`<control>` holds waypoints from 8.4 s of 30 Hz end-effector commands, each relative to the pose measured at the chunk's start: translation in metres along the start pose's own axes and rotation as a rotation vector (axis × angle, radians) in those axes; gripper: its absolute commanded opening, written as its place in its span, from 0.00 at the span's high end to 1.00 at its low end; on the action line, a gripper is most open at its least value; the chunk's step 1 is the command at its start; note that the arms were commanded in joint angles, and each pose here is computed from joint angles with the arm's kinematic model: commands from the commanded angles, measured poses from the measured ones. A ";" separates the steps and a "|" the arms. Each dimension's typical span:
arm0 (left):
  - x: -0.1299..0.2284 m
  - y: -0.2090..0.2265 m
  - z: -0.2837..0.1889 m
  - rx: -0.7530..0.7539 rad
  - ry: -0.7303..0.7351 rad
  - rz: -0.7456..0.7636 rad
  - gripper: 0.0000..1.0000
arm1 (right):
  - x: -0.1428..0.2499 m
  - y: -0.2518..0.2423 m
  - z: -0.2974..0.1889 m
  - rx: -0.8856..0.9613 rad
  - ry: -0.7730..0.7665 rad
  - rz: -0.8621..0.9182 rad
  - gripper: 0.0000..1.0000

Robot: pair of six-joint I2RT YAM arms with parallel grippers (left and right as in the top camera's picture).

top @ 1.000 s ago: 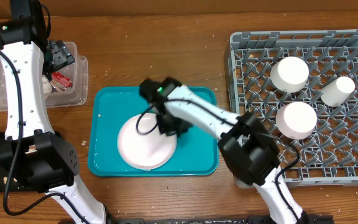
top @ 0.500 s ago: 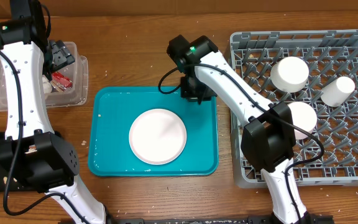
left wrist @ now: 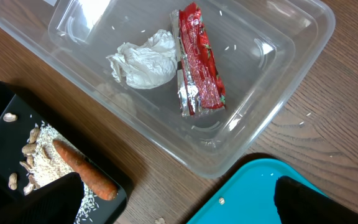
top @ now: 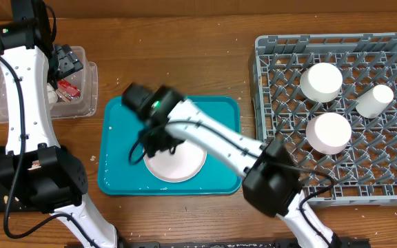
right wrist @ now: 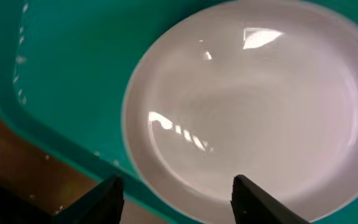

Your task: Sort waste into correct bins and load items into the dishwasher

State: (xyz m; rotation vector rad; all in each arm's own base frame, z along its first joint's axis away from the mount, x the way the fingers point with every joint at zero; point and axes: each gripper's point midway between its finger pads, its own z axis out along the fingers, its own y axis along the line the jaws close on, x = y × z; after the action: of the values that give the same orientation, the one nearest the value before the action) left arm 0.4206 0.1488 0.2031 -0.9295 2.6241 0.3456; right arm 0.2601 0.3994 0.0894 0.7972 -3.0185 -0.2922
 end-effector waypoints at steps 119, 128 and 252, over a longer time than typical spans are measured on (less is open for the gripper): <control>-0.005 0.003 -0.015 0.003 -0.038 -0.024 0.00 | -0.001 -0.194 0.044 0.027 0.117 0.201 0.43; -0.005 0.003 -0.015 0.003 -0.038 -0.024 0.00 | 0.003 -0.203 0.053 0.072 0.118 0.239 0.70; -0.005 0.003 -0.015 0.003 -0.038 -0.024 0.00 | 0.198 -0.277 -0.238 0.304 -0.745 1.122 0.00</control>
State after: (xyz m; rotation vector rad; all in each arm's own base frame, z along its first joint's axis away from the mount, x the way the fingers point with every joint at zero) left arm 0.4206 0.1488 0.2031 -0.9437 2.6179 0.3429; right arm 0.2386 0.0208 0.2804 -1.1638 -3.6095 0.0004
